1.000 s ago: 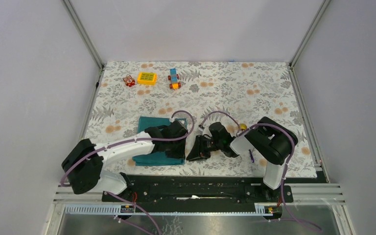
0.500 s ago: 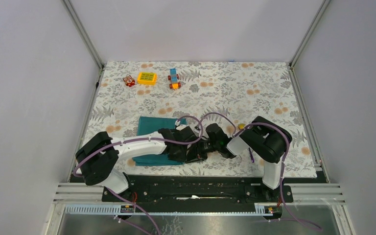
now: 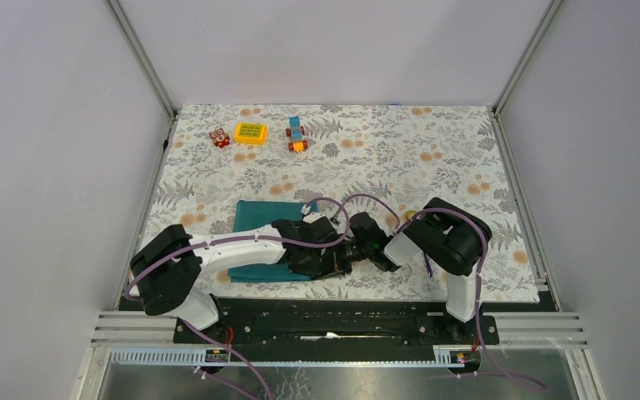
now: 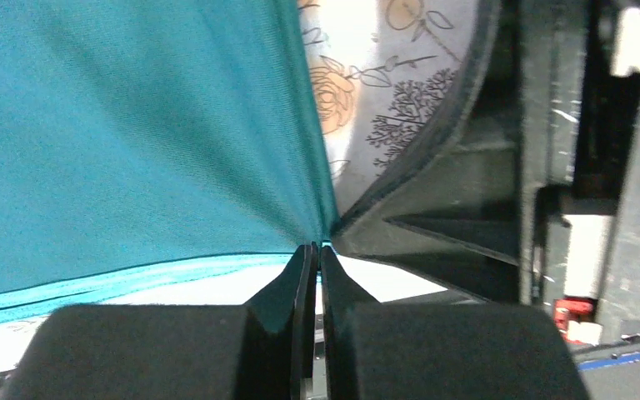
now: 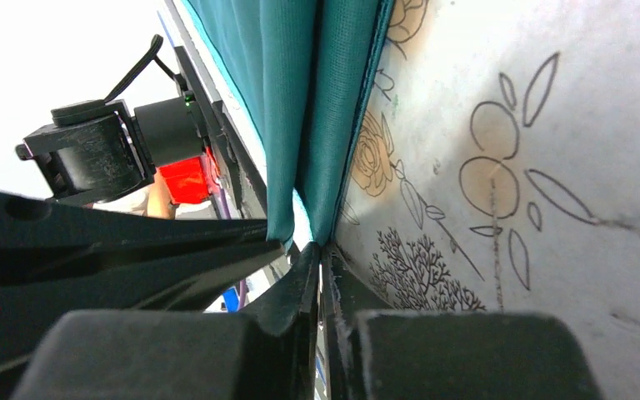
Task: Fold the napkin into a case and place the utensils inside
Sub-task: Smooth out the lower triangle-folded napkin at the center of the board, then move the lower triangle-folded napkin to the center of the board.
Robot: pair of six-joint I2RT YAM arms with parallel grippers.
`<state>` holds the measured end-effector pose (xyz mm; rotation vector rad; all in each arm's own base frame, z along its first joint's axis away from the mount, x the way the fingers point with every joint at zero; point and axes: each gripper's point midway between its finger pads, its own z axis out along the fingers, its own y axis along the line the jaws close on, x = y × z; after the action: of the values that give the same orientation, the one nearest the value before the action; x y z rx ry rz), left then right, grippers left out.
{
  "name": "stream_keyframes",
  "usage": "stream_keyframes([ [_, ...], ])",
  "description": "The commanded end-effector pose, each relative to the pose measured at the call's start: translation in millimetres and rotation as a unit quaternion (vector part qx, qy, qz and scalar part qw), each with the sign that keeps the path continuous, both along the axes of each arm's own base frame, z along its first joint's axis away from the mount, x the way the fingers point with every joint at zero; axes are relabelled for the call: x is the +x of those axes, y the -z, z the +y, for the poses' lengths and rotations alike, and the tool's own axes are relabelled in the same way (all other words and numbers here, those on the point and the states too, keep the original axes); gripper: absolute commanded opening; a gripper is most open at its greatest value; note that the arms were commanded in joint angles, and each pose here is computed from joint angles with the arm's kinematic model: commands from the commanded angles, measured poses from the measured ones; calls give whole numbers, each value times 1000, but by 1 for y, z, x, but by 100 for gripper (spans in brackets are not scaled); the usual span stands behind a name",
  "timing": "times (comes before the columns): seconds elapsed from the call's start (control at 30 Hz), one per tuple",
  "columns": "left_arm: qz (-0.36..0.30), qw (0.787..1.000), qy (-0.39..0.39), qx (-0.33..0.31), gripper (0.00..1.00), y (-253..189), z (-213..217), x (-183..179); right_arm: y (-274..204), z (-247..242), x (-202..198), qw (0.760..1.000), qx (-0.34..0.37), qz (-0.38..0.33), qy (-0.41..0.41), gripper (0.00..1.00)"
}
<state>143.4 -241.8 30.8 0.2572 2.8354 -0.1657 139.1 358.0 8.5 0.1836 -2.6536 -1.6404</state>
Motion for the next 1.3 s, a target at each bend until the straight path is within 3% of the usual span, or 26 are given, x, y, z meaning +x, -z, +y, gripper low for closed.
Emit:
stream_keyframes([
  [0.0,-14,999,2,-30,7,-17,-22,3,11,0,-4,1000,-15,4,1,5],
  [0.23,-4,1000,4,-10,10,-4,-17,-1,9,-3,-5,1000,-16,5,7,6],
  [0.4,-13,999,8,-30,31,-20,-22,1,10,-13,-9,999,-31,12,18,14],
  [0.6,-39,995,13,-92,40,-70,-31,2,10,-27,-16,998,-57,-6,12,31],
  [0.8,-91,991,-26,-99,46,-102,-4,18,3,-25,-15,998,-56,-20,5,46],
  [1.07,-124,976,-85,-157,49,-127,31,37,11,-10,-4,997,-77,-21,2,45],
  [1.27,-139,972,-99,-164,49,-136,44,43,23,-12,-7,995,-103,-12,-10,26],
])
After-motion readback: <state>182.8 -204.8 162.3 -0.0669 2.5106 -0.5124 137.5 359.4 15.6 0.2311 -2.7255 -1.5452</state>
